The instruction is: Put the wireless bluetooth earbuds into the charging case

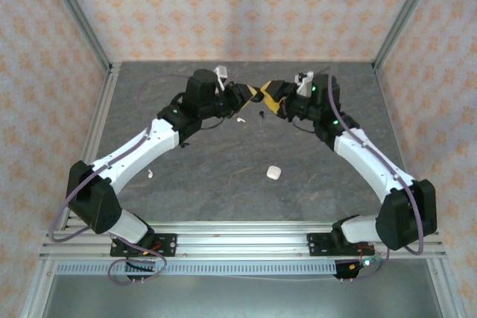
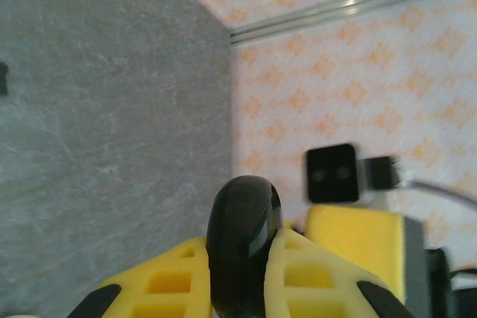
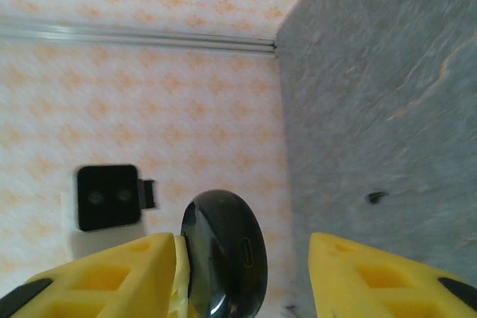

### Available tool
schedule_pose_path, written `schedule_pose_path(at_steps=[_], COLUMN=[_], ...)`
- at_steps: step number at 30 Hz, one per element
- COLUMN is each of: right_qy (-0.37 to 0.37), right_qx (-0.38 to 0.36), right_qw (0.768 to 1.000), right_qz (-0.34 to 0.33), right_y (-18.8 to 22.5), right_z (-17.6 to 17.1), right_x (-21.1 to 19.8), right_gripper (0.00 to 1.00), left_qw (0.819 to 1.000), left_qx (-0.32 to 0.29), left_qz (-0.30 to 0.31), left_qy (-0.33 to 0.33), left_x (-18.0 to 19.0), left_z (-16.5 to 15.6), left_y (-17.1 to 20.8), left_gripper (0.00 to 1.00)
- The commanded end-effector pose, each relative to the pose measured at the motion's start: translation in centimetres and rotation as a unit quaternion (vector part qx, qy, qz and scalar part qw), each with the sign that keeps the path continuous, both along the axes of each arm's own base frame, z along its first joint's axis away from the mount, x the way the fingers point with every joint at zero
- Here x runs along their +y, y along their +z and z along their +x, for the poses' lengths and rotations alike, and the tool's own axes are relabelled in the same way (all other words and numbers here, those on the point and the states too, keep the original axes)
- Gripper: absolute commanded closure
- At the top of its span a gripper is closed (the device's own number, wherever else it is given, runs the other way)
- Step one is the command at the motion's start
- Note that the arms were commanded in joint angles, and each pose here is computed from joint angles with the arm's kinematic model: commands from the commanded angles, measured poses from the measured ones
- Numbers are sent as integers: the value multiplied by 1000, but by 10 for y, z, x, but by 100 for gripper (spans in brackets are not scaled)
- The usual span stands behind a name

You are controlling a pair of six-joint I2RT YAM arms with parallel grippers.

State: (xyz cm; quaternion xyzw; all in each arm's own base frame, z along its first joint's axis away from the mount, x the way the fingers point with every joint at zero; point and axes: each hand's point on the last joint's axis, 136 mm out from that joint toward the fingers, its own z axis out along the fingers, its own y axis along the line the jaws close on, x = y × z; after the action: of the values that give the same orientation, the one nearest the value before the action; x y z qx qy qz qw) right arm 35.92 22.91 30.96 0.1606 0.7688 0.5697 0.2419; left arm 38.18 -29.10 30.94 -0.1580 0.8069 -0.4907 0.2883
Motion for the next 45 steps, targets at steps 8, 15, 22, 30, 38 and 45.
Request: schedule_pose_path(at_steps=[8,15,22,30,38,45], right_qy=[234,290,322,352,355,290], right_qx=[-215,-219,-210,-195,-193,-206], right_qw=[933,926,923,915,914,934], right_qz=[-167,-100,-35,4,24,40], right_y=[55,62,79,87,92,100], right_z=[-82,-102,-115,-127,-127,-108], right_x=[-1,29,49,52,55,56], right_gripper=[44,45,60,80,95,98], left_qw=[923,861,843,842,845,856], left_qx=[-163,-250,-267,-270,-268,-279], left_qz=[199,190,177,147,134,140], left_qy=[-285,-400,-432,-444,-443,-412], left_x=[15,7,5,7,7,9], left_z=[-76,-113,-125,-128,-125,-112], left_y=[53,72,75,84,89,98], left_gripper=[100,100,100,100,100,63])
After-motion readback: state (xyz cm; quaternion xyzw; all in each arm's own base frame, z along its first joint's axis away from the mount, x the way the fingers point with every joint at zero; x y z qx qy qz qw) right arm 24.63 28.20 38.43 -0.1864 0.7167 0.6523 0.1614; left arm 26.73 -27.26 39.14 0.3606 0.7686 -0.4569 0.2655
